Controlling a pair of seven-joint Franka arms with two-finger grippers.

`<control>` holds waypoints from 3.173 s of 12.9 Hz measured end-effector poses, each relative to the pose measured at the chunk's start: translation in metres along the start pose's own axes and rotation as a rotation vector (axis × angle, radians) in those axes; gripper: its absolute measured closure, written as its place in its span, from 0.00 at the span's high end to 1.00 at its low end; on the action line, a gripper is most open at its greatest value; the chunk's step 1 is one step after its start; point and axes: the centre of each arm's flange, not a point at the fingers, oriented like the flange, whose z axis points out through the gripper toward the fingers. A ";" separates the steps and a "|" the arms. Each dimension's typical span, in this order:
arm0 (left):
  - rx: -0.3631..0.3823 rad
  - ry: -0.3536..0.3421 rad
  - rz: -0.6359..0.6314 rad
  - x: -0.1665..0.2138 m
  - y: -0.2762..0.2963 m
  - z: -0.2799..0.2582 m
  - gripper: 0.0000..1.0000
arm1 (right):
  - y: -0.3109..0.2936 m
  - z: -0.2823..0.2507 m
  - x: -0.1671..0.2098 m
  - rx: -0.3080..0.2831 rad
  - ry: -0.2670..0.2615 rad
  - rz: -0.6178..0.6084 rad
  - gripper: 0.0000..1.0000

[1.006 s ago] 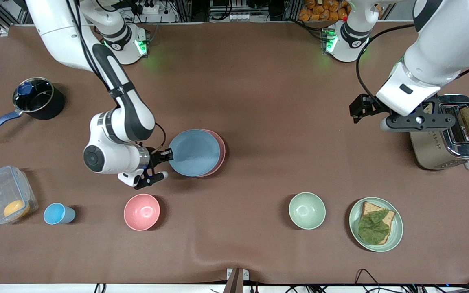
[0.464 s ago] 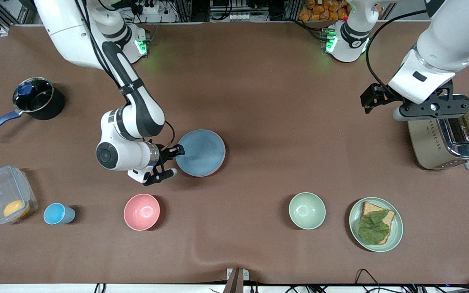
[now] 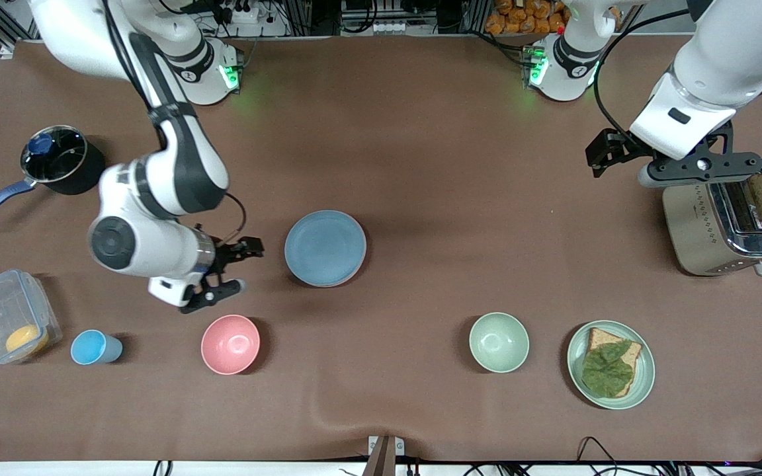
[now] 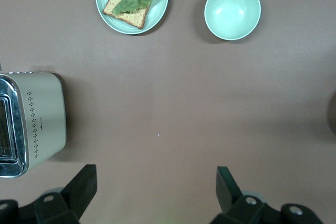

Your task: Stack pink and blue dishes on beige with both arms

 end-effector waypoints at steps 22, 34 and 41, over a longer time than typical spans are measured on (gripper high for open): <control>0.004 0.035 0.018 -0.005 -0.033 -0.021 1.00 | 0.113 -0.225 -0.185 -0.138 0.154 0.236 1.00; -0.011 -0.035 0.007 -0.012 -0.080 -0.024 1.00 | 0.109 -0.224 -0.183 -0.140 0.155 0.226 1.00; -0.013 -0.028 -0.008 -0.013 -0.088 -0.030 1.00 | 0.109 -0.223 -0.183 -0.139 0.154 0.228 1.00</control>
